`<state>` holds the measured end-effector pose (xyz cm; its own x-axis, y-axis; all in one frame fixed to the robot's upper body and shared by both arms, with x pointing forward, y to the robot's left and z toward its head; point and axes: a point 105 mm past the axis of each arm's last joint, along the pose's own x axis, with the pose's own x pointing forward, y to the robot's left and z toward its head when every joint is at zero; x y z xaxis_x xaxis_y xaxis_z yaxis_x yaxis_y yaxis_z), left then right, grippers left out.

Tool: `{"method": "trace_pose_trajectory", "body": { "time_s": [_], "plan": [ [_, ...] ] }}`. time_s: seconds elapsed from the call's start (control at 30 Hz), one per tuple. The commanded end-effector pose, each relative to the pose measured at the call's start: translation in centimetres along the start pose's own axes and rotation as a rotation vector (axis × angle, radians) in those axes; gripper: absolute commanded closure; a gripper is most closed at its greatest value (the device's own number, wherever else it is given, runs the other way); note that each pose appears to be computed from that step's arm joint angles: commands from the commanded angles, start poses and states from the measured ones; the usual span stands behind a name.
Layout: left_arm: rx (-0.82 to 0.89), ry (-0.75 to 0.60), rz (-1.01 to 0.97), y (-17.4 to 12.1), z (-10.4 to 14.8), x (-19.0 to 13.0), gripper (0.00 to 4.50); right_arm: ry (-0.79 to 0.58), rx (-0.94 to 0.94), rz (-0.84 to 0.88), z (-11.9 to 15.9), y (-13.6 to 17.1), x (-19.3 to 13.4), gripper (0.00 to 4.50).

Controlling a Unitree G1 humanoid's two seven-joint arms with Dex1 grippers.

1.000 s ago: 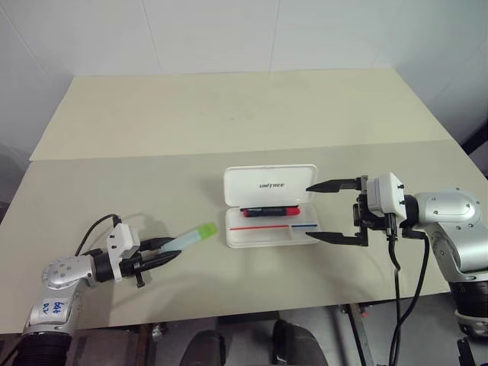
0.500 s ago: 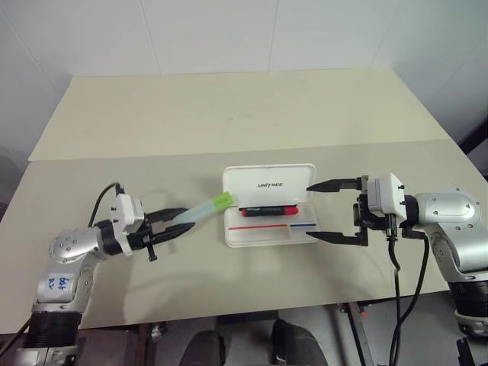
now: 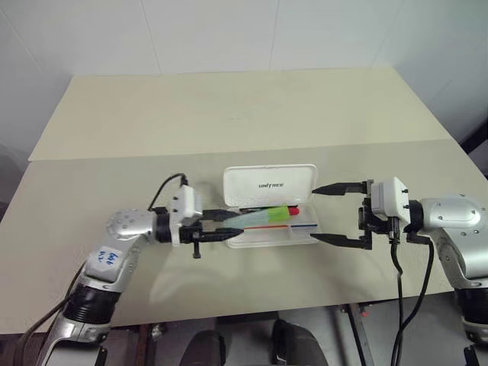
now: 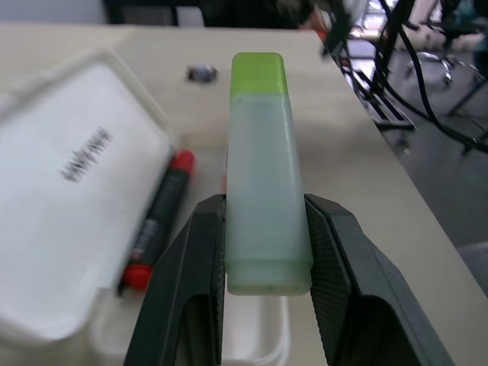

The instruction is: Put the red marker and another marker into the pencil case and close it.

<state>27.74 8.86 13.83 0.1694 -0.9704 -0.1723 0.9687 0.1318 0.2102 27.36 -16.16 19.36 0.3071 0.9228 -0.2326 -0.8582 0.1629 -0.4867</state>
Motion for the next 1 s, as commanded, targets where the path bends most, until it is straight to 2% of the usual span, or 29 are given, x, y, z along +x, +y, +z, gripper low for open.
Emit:
{"method": "trace_pose_trajectory", "body": {
  "time_s": [0.03, 0.17, 0.6, 0.93, 1.0],
  "plan": [
    [0.001, 0.051, 0.028, 0.4, -1.1, 0.9, 3.40, 0.003, -0.039, -0.039, 1.3, -0.2, -1.1, 0.00],
    [-0.002, 0.080, 0.046, 0.8, -1.9, 1.4, 3.40, 0.010, -0.037, -0.053, 1.5, 0.0, -1.4, 0.00],
    [-0.007, 0.065, -0.007, 1.4, -1.3, 2.3, 3.40, 0.007, -0.033, -0.078, 1.8, 0.1, -1.2, 0.00],
    [-0.019, 0.109, -0.017, 0.8, -1.6, 1.3, 0.01, -0.006, -0.030, -0.072, 1.7, 0.0, -0.7, 0.00],
    [-0.004, 0.100, -0.008, 0.8, -1.4, 1.3, 0.01, -0.008, -0.029, -0.071, 1.7, 0.1, -0.6, 0.00]
  ]
}}
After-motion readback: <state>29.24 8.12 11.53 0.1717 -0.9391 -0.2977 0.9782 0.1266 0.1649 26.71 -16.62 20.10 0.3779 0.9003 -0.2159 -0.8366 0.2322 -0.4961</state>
